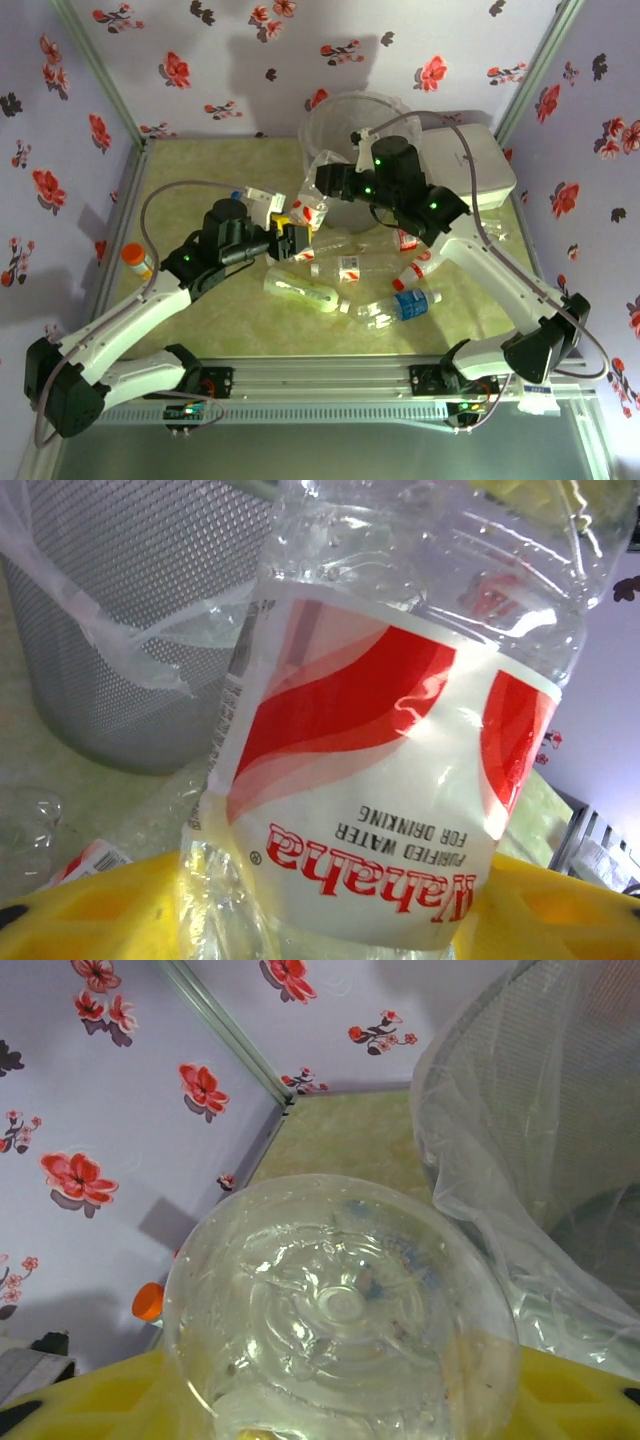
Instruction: Put the plastic bottles in the bin
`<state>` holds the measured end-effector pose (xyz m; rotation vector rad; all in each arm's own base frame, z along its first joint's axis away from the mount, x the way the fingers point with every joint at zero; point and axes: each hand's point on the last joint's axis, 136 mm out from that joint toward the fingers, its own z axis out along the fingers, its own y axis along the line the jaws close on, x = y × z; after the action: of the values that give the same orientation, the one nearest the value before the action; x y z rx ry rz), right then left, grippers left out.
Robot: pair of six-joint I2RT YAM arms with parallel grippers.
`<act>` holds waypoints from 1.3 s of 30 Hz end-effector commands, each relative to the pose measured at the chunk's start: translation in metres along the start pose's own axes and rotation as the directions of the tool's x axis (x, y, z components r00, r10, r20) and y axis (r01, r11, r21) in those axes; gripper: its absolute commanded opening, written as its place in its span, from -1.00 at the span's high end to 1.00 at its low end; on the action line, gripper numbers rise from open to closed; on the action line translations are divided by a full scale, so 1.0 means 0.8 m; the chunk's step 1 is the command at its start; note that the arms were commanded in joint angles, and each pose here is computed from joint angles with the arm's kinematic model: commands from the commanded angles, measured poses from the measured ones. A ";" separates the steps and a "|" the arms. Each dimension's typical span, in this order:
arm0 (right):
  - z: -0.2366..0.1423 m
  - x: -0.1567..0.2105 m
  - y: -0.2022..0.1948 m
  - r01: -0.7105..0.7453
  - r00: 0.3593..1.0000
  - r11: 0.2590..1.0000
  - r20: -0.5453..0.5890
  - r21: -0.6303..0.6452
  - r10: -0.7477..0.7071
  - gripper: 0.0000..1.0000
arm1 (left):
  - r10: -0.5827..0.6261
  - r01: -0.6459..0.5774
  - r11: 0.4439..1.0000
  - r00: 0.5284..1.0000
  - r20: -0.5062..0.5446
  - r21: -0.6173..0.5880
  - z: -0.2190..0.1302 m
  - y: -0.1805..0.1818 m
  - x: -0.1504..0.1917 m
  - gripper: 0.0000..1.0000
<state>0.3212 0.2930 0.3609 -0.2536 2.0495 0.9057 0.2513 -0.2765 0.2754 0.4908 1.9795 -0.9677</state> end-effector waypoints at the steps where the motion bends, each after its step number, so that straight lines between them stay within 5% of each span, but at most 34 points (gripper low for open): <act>1: -0.015 -0.045 0.005 0.029 0.993 1.000 0.117 0.001 -0.029 -0.14 | 0.054 -0.058 0.995 0.997 0.055 0.076 -0.007 -0.025 -0.022 -0.49; 4: -0.025 -0.075 0.007 0.068 0.983 0.998 0.170 0.014 -0.069 -0.14 | 0.056 -0.062 0.995 0.996 0.073 0.076 -0.009 -0.026 -0.027 -0.99; 7: -0.050 -0.119 0.021 0.132 0.952 0.991 0.275 0.021 -0.133 -0.13 | 0.043 -0.046 0.998 0.997 0.070 0.034 -0.014 -0.018 -0.025 -1.00; 10: -0.079 -0.162 0.027 0.178 0.904 0.982 0.382 0.069 -0.191 -0.13 | -0.004 0.010 0.991 0.999 0.045 -0.130 -0.025 0.018 -0.016 -1.00; 14: -0.096 -0.204 0.004 0.164 0.857 0.973 0.465 0.163 -0.222 -0.11 | -0.187 0.206 0.906 0.979 0.087 -0.369 -0.047 0.076 0.003 -1.00; 18: -0.095 -0.237 -0.028 0.154 0.811 0.942 0.507 0.299 -0.293 -0.06 | -0.376 0.401 0.825 0.916 0.142 -0.398 -0.047 0.096 0.035 -0.99; 23: -0.069 -0.247 -0.082 0.184 0.805 0.812 0.389 0.554 -0.448 -0.02 | -0.472 0.457 0.751 0.876 0.096 -0.476 -0.049 0.114 0.079 -1.00; 28: 0.000 -0.215 -0.129 0.268 0.866 0.737 0.179 0.621 -0.466 -0.04 | -0.502 0.476 0.707 0.859 0.102 -0.523 -0.054 0.129 0.103 -0.99; 33: 0.071 -0.158 -0.176 0.275 0.945 0.795 -0.002 0.540 -0.326 -0.11 | -0.489 0.467 0.697 0.865 0.116 -0.544 -0.051 0.141 0.108 -1.00; 39: 0.111 -0.123 -0.208 0.177 0.984 0.871 -0.057 0.458 -0.169 -0.25 | -0.473 0.479 0.682 0.865 0.167 -0.552 -0.045 0.161 0.091 -0.99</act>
<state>0.5192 0.2165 0.3147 -0.2130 2.1141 0.1686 0.2601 -0.1760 0.1653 -0.3610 2.3547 -0.6144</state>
